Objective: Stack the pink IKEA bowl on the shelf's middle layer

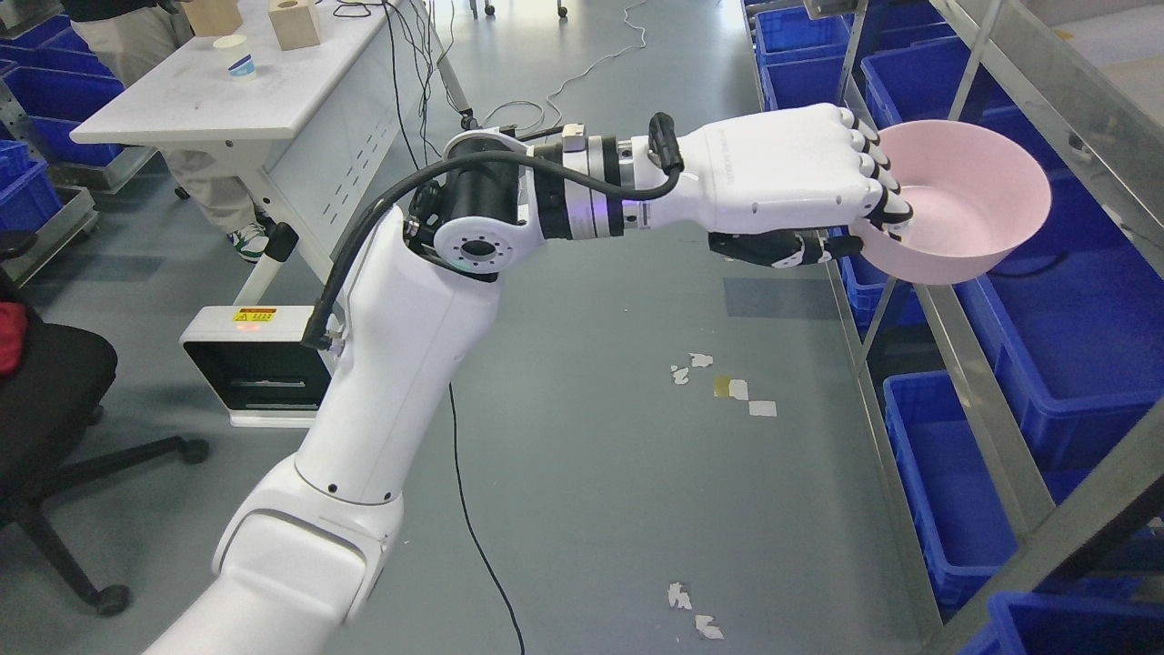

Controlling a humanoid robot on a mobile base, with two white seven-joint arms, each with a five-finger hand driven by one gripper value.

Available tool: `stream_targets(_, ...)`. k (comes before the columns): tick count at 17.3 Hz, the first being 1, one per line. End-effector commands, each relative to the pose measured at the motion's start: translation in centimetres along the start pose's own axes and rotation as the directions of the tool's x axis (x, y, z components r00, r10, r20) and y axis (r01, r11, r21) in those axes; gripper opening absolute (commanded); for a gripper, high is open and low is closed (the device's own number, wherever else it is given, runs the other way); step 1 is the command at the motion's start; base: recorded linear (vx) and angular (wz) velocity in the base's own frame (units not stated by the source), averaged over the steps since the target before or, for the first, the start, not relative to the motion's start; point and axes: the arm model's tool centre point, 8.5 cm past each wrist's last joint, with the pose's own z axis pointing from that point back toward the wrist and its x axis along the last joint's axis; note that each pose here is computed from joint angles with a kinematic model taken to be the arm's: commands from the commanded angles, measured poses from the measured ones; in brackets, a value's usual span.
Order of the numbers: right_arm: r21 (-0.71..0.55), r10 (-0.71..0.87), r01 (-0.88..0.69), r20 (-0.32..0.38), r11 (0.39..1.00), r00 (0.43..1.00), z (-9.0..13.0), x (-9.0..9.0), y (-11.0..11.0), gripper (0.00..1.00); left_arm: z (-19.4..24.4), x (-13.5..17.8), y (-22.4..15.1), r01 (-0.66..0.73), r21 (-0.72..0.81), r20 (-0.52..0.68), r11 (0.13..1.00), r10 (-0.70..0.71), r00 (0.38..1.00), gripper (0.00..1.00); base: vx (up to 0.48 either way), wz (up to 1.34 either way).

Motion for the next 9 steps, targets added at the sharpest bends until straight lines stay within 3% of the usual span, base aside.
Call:
stream_targets(1, -0.017, 0.003, -0.003, 0.018, 1.000, 1.000, -0.32, 0.57, -1.09, 1.00, 0.51, -0.03, 0.02, 0.008, -0.007, -0.004, 1.000, -0.008, 1.000, 0.03, 0.209, 0.03)
stream_targets(9, -0.017, 0.003, -0.003, 0.018, 1.000, 1.000, -0.32, 0.57, -1.09, 1.00, 0.53, 0.00, -0.08, 0.004, -0.005, -0.004, 1.000, -0.004, 1.000, 0.03, 0.248, 0.01)
